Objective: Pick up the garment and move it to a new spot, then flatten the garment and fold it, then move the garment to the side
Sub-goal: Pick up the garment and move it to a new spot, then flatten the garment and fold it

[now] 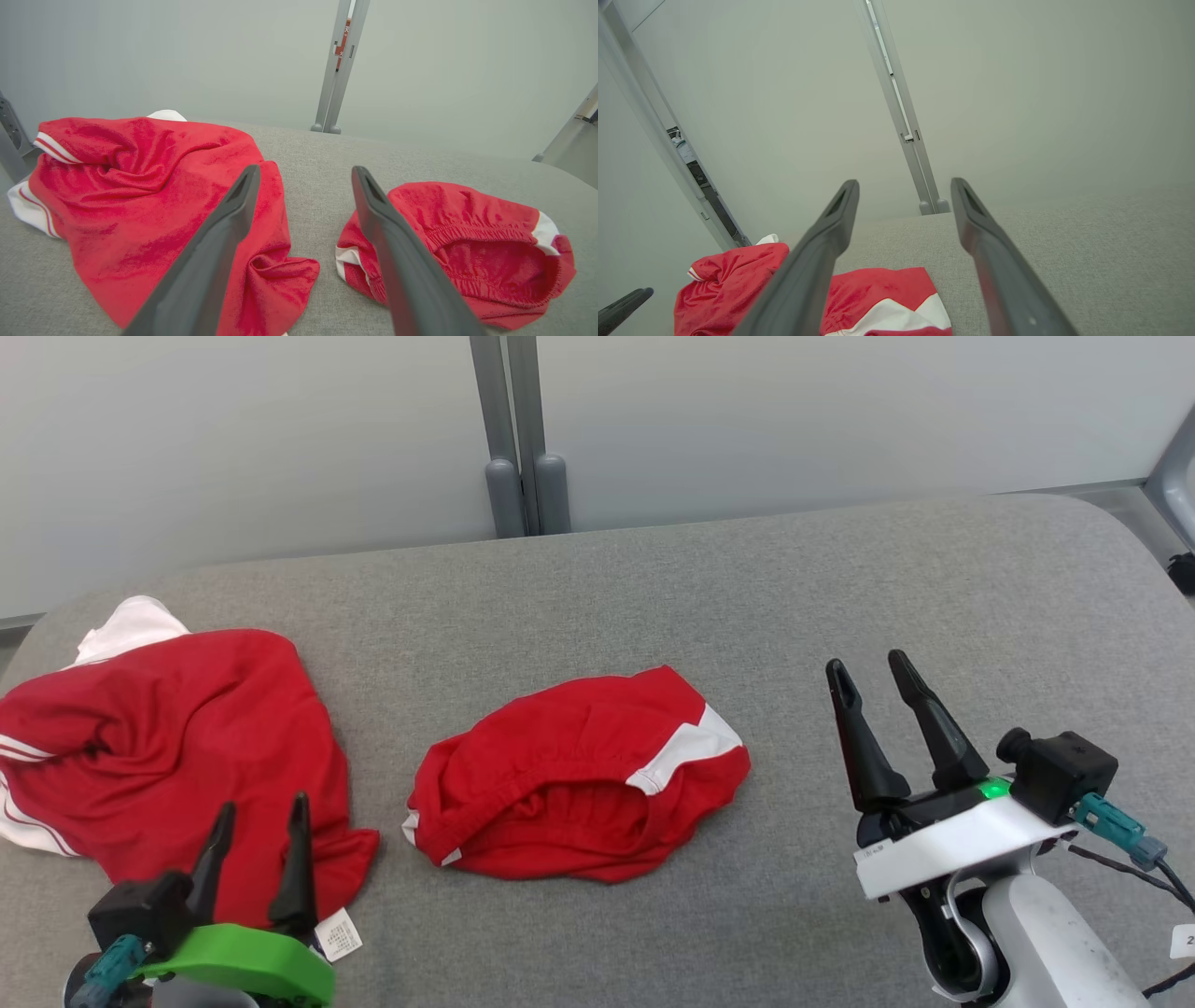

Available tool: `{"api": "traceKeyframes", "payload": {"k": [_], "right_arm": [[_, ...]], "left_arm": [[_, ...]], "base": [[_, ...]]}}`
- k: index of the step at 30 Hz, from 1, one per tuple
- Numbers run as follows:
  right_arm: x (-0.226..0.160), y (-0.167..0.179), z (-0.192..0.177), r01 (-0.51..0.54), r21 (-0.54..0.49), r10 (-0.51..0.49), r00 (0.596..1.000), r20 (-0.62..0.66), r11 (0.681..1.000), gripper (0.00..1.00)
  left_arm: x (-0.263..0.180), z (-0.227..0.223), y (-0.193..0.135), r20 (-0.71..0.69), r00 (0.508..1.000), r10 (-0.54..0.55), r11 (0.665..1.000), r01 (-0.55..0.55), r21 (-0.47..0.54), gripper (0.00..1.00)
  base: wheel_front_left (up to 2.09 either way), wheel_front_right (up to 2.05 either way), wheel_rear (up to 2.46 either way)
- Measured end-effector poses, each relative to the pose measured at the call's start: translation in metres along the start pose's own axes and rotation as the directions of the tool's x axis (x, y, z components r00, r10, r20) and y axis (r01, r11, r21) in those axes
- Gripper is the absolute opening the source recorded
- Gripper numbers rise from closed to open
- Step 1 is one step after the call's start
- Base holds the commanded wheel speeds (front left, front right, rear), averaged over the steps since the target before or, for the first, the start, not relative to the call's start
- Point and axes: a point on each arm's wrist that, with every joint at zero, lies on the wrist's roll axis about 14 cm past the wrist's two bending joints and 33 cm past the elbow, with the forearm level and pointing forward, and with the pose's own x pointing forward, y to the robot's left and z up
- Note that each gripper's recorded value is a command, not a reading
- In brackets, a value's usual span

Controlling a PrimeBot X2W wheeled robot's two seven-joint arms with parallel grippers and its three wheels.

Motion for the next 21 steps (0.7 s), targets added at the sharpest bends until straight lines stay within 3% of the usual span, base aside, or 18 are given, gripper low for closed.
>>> {"api": "traceKeyframes", "payload": {"k": [8,21], "right_arm": [[-0.008,-0.009,-0.004,0.031,-0.004,-0.031,0.999,-0.016,1.0,1.0],[-0.012,-0.011,-0.005,0.035,-0.017,-0.036,0.999,-0.024,0.999,1.0]], "left_arm": [[-0.01,0.015,0.016,0.088,0.993,0.079,0.996,-0.082,0.033,1.0],[-0.014,0.023,0.007,0.136,0.989,0.051,0.996,-0.061,0.066,1.0]], "base": [[0.0,0.0,0.0],[0.0,0.0,0.0]]}}
